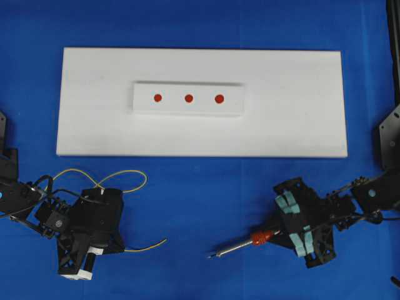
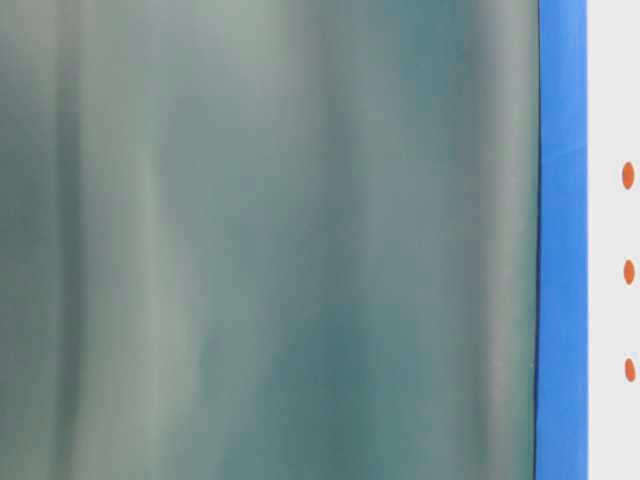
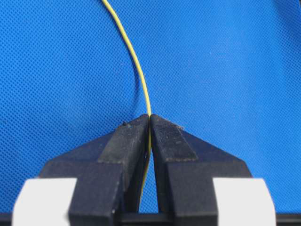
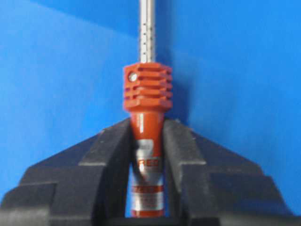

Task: Touch the tip of the soldering iron to the tip of the solder at the mark.

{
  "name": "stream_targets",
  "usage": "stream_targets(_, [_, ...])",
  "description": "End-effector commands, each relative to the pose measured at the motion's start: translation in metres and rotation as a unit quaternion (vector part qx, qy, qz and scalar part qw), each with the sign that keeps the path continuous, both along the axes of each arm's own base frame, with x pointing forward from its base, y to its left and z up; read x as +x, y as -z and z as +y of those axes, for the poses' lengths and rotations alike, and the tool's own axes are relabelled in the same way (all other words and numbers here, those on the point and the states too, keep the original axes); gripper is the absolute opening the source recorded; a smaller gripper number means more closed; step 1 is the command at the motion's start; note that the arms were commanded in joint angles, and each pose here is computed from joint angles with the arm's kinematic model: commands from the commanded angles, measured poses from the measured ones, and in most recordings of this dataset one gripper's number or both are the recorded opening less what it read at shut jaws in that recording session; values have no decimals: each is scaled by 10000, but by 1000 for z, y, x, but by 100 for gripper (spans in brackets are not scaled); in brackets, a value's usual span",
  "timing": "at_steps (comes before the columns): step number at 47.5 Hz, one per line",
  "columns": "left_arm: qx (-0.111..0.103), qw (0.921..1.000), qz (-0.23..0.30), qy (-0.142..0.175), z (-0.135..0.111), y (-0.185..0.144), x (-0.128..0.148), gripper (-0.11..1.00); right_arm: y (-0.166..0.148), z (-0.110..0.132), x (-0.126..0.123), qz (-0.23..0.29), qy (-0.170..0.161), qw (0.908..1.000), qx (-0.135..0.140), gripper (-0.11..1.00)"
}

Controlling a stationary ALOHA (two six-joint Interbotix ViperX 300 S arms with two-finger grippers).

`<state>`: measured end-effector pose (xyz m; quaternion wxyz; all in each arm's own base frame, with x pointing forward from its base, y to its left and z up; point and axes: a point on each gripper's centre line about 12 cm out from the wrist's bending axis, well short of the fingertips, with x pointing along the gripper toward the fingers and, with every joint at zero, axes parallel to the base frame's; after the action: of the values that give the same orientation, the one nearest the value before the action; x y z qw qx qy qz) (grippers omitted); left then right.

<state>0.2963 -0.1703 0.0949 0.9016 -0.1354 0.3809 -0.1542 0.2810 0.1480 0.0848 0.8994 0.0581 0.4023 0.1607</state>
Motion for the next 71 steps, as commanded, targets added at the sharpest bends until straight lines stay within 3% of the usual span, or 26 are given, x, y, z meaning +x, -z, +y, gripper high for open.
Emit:
stream_targets(1, [-79, 9999, -149, 13, -3, -9, 5, 2, -7, 5, 6, -142, -13, 9999, 92, 7])
stream_targets(5, [-75, 9999, -143, 13, -3, -8, 5, 11, -7, 5, 6, -142, -13, 9999, 92, 7])
stream_targets(9, [-75, 9999, -143, 13, -3, -8, 4, 29, -8, 6, 7, -154, -7, 9998, 103, 15])
stream_targets(17, [-76, 9998, -168, 22, -2, -13, 2, 76, -13, 7, 11, -196, 21, 9997, 138, 60])
stream_targets(20, [-72, 9998, -197, 37, -1, -19, 1, 81, -19, 6, 10, -220, 25, 9997, 141, 80])
stream_targets(23, [-72, 9997, -233, 37, 1, -29, 0, 79, -30, 3, 10, -248, 56, 9996, 138, 90])
stream_targets(29, [-56, 9994, -347, -20, 11, -57, -3, 76, -63, -9, 6, -369, 142, 9991, 121, 83])
stream_targets(37, [137, 9987, -470, -127, 34, -89, -8, 76, -107, -31, -5, -723, 197, 9972, -17, 83])
stream_targets(47, [485, 9941, -927, -301, 72, -122, -16, 75, -156, -81, -27, -1438, 613, 9869, -391, 83])
stream_targets(54, [772, 9843, -1515, -476, 102, -146, -29, 75, -189, -117, -52, -2119, 1125, 9692, -550, 83])
stream_targets(63, [1114, 9665, -2135, -890, 140, -167, -59, 75, -211, -145, -81, -2617, 1632, 9478, -809, 83])
stream_targets(71, [1306, 9486, -2595, -1257, 161, -176, -89, 75, -206, -158, -94, -2692, 1919, 9390, -946, 82])
